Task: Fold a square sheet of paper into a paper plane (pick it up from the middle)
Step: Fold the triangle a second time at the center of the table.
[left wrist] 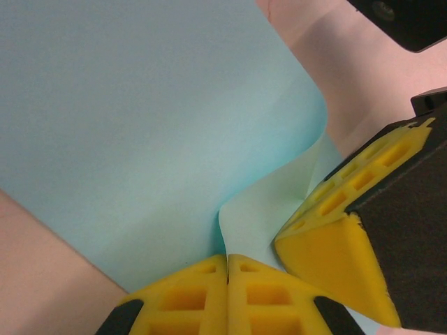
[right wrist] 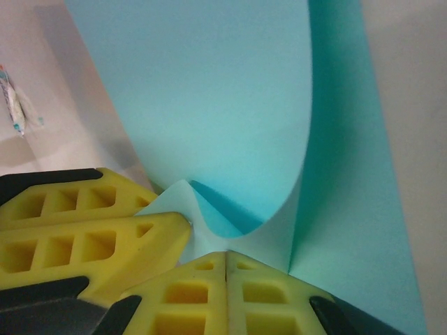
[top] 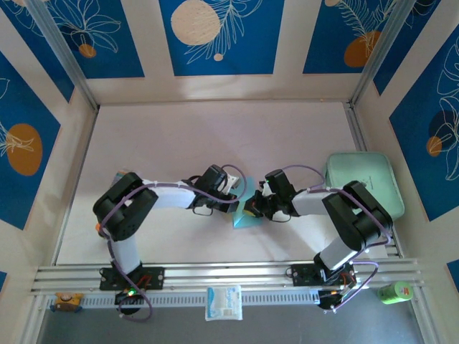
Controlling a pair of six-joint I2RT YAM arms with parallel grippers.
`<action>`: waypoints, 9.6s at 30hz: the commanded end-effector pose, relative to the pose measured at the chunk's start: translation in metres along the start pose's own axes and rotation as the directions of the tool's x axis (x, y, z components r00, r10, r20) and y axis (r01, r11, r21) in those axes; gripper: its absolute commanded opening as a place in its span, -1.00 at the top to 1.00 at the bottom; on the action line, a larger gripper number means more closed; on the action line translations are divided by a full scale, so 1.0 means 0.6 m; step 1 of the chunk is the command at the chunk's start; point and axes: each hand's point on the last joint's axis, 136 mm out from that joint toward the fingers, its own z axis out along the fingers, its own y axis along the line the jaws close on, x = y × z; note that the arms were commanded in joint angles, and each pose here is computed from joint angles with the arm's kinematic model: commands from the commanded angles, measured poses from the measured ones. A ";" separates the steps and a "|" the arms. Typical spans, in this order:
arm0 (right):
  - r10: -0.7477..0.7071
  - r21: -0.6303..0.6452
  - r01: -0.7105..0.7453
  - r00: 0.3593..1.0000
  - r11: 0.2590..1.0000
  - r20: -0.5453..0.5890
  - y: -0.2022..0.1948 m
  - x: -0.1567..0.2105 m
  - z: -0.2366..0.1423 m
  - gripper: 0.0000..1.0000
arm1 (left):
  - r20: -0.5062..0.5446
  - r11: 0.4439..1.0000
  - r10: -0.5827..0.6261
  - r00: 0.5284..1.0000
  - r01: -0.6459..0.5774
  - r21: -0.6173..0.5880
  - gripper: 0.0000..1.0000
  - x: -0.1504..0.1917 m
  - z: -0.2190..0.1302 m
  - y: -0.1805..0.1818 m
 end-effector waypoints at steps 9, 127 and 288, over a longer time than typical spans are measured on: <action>0.007 0.029 -0.008 0.999 1.000 0.049 0.003 -0.041 -0.020 0.98 | -0.048 1.000 -0.023 0.999 0.022 -0.018 0.95 0.015 0.007 0.014; 0.086 0.118 -0.086 0.996 0.989 0.000 -0.072 -0.009 -0.002 1.00 | -0.253 0.970 -0.119 0.960 0.167 0.178 0.89 0.076 0.006 -0.085; 0.019 0.060 -0.023 0.998 0.998 0.054 -0.063 -0.076 -0.022 1.00 | -0.246 0.973 -0.221 0.944 0.229 0.005 1.00 0.150 -0.004 0.010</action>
